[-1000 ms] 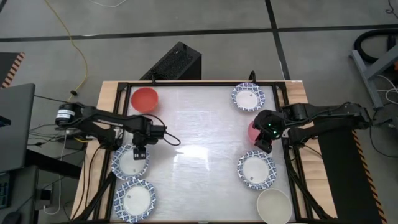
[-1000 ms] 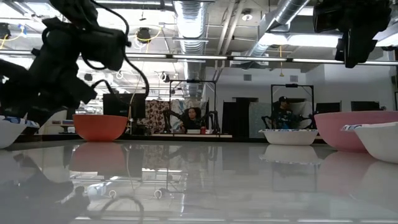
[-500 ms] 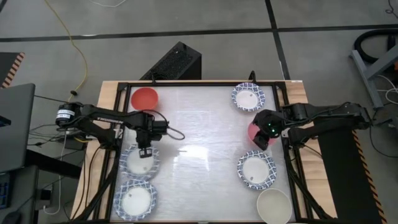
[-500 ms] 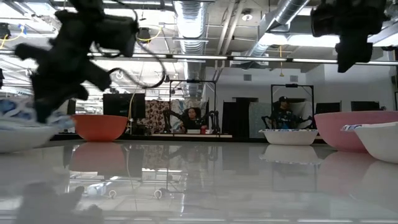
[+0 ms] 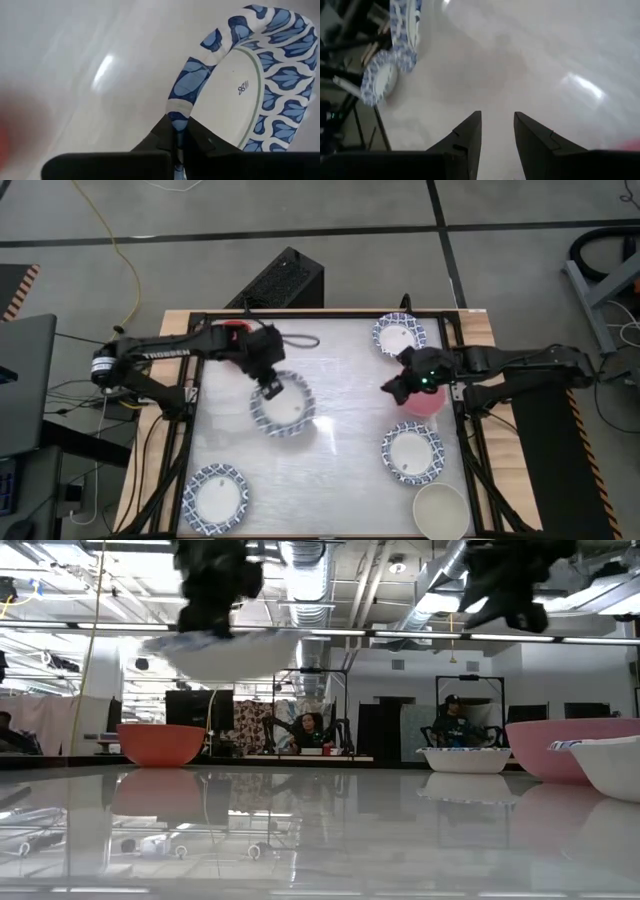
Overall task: Nest bowls inside each other by size order
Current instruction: Stack the top left blue bowl on top of the bottom right blue bowl
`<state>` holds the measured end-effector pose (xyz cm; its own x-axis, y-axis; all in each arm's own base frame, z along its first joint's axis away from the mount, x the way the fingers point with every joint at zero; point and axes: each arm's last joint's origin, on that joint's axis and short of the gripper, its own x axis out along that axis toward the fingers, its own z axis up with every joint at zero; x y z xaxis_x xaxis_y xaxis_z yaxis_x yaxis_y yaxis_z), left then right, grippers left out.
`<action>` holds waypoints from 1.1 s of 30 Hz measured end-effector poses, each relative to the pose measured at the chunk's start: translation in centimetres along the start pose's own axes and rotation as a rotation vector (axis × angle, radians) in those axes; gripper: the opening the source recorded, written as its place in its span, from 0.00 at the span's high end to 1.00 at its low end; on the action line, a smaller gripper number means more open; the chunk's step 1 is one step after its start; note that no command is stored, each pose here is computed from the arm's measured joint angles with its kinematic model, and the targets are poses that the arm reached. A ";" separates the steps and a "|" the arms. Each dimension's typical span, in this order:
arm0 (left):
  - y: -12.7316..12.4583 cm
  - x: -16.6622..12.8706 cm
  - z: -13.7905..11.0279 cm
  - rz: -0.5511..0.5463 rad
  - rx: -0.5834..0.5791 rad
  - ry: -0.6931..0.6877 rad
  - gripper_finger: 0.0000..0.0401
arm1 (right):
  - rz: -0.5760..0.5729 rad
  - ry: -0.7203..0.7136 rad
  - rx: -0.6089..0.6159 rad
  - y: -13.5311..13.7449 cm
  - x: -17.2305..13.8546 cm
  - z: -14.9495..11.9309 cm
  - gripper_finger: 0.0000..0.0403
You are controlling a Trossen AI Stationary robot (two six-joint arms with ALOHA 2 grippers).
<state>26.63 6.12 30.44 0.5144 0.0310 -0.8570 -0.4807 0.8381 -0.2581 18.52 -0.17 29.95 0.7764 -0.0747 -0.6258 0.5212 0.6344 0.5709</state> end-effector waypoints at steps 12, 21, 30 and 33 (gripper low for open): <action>-0.6 -1.4 3.2 0.018 -0.162 -0.336 1.00 | 0.077 -0.189 -0.014 2.1 3.9 2.0 0.66; -0.5 -1.6 3.6 0.077 -0.188 -0.403 1.00 | 0.154 -0.273 -0.034 3.2 5.5 2.8 0.66; -0.8 -1.8 4.2 0.033 -0.188 -0.472 1.00 | 0.099 -0.367 -0.070 3.1 5.4 3.2 0.66; -0.9 -2.0 4.5 0.018 -0.188 -0.502 1.00 | 0.092 -0.371 -0.070 3.0 5.4 3.4 0.66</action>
<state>29.26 7.72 34.38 0.7595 0.3396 -0.5549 -0.5874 0.7245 -0.3606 25.44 -1.30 30.09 0.9009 -0.2804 -0.3314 0.4279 0.7017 0.5696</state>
